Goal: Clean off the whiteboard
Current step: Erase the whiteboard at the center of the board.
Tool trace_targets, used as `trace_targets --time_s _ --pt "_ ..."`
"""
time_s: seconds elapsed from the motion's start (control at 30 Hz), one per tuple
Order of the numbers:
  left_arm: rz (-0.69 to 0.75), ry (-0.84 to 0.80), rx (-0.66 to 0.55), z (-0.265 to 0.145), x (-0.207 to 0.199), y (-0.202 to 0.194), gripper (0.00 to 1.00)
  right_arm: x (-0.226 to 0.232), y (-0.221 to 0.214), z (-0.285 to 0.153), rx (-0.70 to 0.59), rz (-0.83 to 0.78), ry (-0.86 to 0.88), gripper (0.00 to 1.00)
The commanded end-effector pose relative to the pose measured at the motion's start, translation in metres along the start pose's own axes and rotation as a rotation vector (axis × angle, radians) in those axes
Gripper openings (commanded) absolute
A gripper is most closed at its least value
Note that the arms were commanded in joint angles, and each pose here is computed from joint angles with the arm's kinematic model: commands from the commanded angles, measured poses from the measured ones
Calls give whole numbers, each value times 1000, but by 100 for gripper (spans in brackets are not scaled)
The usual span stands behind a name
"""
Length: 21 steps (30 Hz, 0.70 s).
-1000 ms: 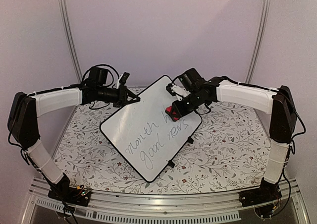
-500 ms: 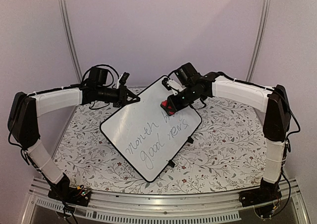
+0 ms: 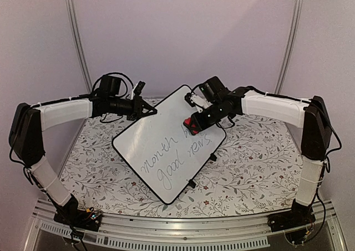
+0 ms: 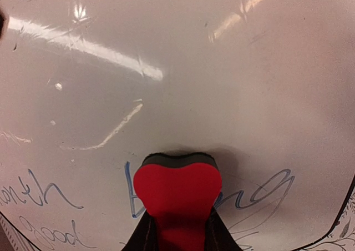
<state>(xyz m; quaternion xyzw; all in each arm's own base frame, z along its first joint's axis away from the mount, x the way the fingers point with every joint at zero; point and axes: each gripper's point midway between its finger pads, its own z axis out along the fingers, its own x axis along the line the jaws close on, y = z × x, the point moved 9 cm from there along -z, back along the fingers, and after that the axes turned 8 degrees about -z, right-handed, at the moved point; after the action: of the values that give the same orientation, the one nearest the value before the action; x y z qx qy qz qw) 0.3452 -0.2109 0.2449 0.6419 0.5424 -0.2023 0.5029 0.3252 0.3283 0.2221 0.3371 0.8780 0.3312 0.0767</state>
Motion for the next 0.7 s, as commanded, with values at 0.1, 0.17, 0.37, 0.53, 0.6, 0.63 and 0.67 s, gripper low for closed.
trace_targets --time_s 0.1,0.17,0.37,0.53,0.6,0.63,0.67 --pt "35 -5 48 11 3 -10 0 -1 11 4 -9 -7 -39 0" --pt "38 -8 47 10 1 -10 0 -4 22 7 -30 -6 -59 0" --pt "28 -2 58 14 5 -11 0 -9 52 7 -109 -4 -116 0" --pt "29 2 52 13 5 -11 0 -10 61 -12 -146 -10 -130 0" --pt "31 2 51 13 5 -11 0 -9 60 -20 -149 -16 -131 0" --pt "29 2 53 14 5 -11 0 -9 58 -22 -147 -19 -132 0" --pt "26 3 55 14 6 -11 0 -8 55 -25 -146 -22 -131 0"
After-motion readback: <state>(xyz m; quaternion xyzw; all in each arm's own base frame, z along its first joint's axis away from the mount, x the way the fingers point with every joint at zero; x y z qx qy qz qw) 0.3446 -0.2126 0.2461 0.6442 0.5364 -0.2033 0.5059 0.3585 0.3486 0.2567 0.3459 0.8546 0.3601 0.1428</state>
